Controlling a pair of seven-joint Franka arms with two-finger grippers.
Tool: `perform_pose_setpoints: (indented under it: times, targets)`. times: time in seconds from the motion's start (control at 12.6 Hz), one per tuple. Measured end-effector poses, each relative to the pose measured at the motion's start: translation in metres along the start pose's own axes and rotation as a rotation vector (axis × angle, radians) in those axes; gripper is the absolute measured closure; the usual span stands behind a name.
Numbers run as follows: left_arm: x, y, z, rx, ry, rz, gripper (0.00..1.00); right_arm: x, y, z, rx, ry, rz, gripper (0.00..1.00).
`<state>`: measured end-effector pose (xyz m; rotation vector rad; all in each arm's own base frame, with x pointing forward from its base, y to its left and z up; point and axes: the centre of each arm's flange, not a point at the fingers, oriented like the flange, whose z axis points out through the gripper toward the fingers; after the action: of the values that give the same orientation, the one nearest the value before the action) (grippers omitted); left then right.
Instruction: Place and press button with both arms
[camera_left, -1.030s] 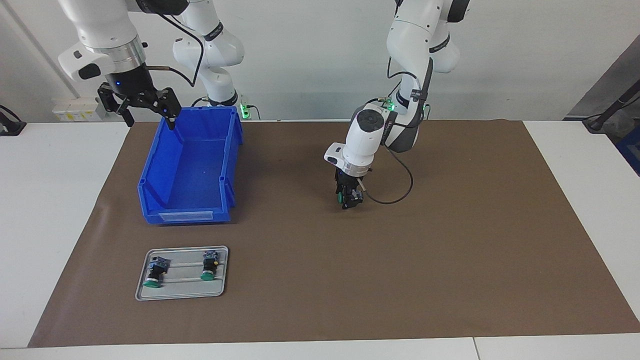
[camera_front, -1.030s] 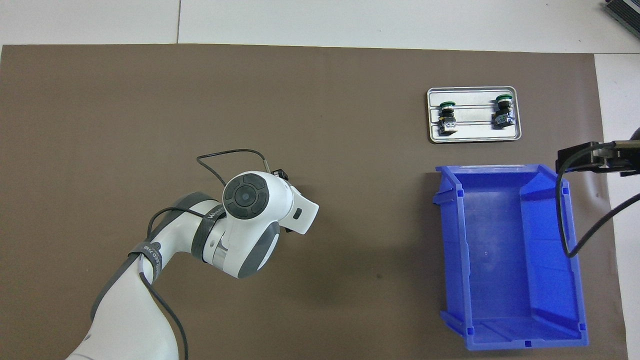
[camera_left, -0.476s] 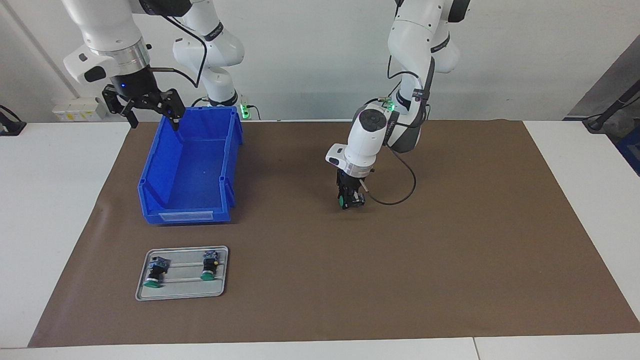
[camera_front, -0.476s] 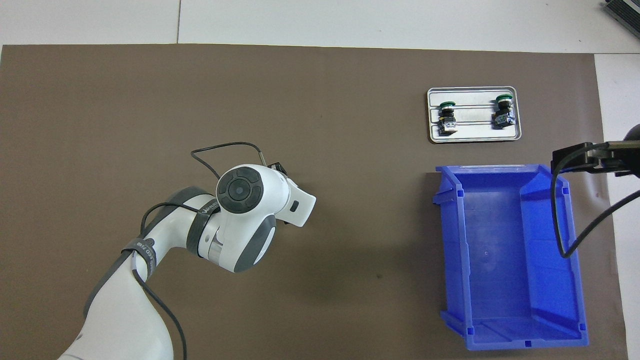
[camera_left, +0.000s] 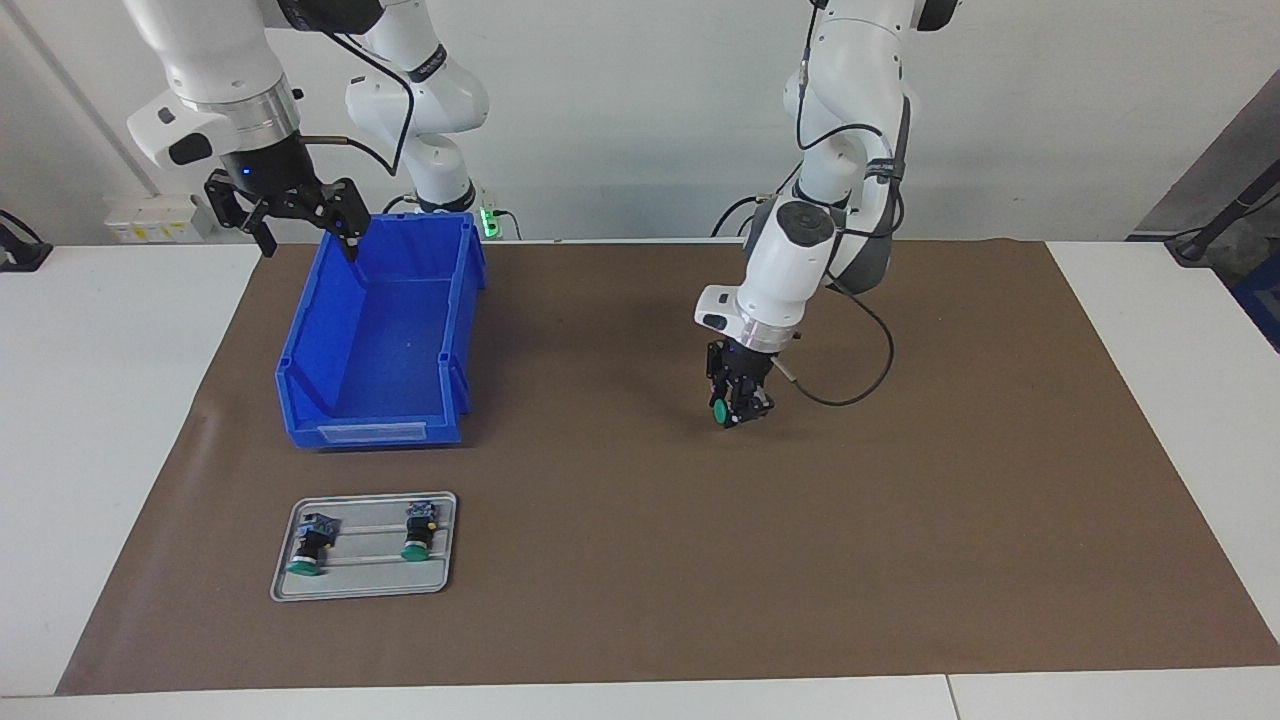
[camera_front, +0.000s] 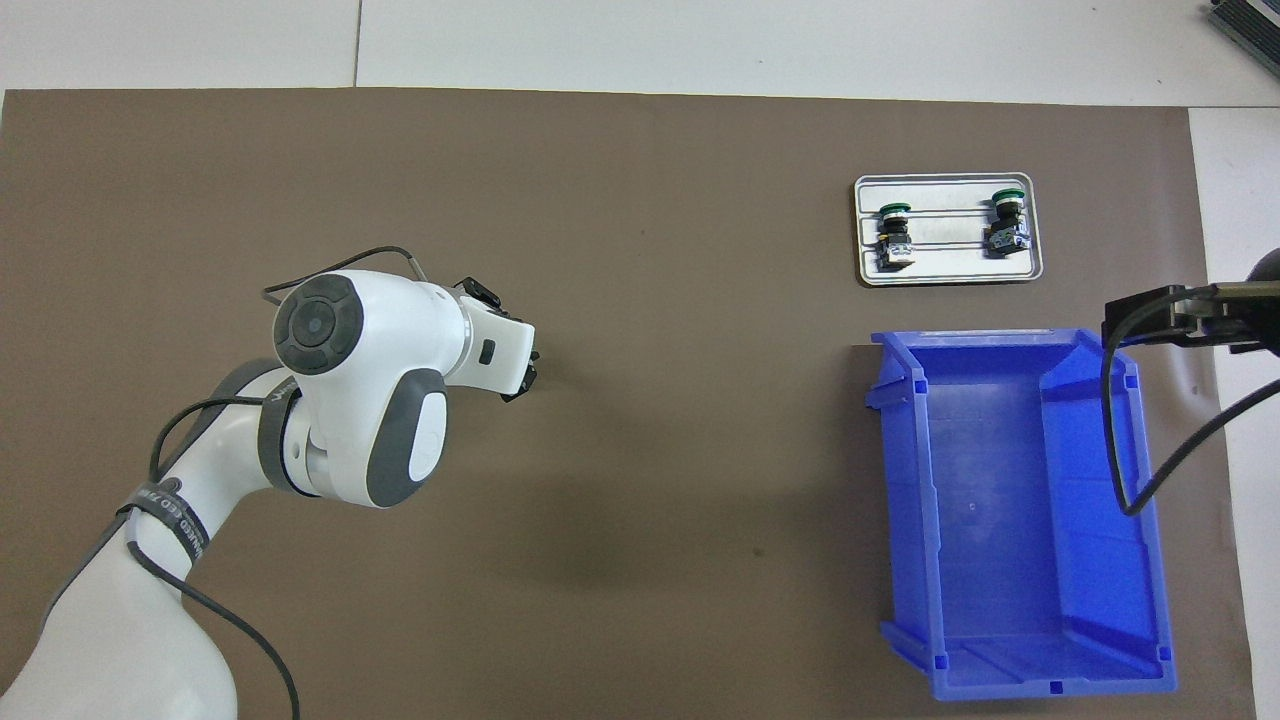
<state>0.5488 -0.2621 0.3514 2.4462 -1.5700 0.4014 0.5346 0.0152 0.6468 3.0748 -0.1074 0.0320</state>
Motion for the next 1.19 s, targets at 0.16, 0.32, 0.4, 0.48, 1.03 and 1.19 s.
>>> perform_pose_setpoints:
  times: [0.16, 0.32, 0.4, 0.48, 1.03, 1.19]
  targets:
    - [-0.023, -0.02, -0.003, -0.053, 0.114, -0.025, 0.59, 0.0, 0.0, 0.0, 0.0, 0.0, 0.0, 0.0]
    - [-0.045, -0.04, -0.008, -0.069, 0.235, -0.044, 0.59, 0.0, 0.0, 0.0, 0.0, 0.0, 0.0, 0.0]
    - [-0.052, -0.043, -0.009, -0.074, 0.286, -0.054, 0.59, 0.0, 0.0, 0.0, 0.0, 0.0, 0.0, 0.0]
    - [-0.057, -0.043, -0.009, -0.08, 0.341, -0.065, 0.59, 0.0, 0.0, 0.0, 0.0, -0.001, 0.0, 0.0]
    - [-0.097, 0.002, 0.027, -0.135, 0.641, -0.086, 0.59, 0.0, 0.001, 0.001, 0.0, -0.003, 0.001, 0.0]
    - [-0.109, 0.013, 0.035, -0.176, 0.725, -0.081, 0.59, 0.0, 0.001, 0.001, 0.0, -0.003, 0.001, 0.0]
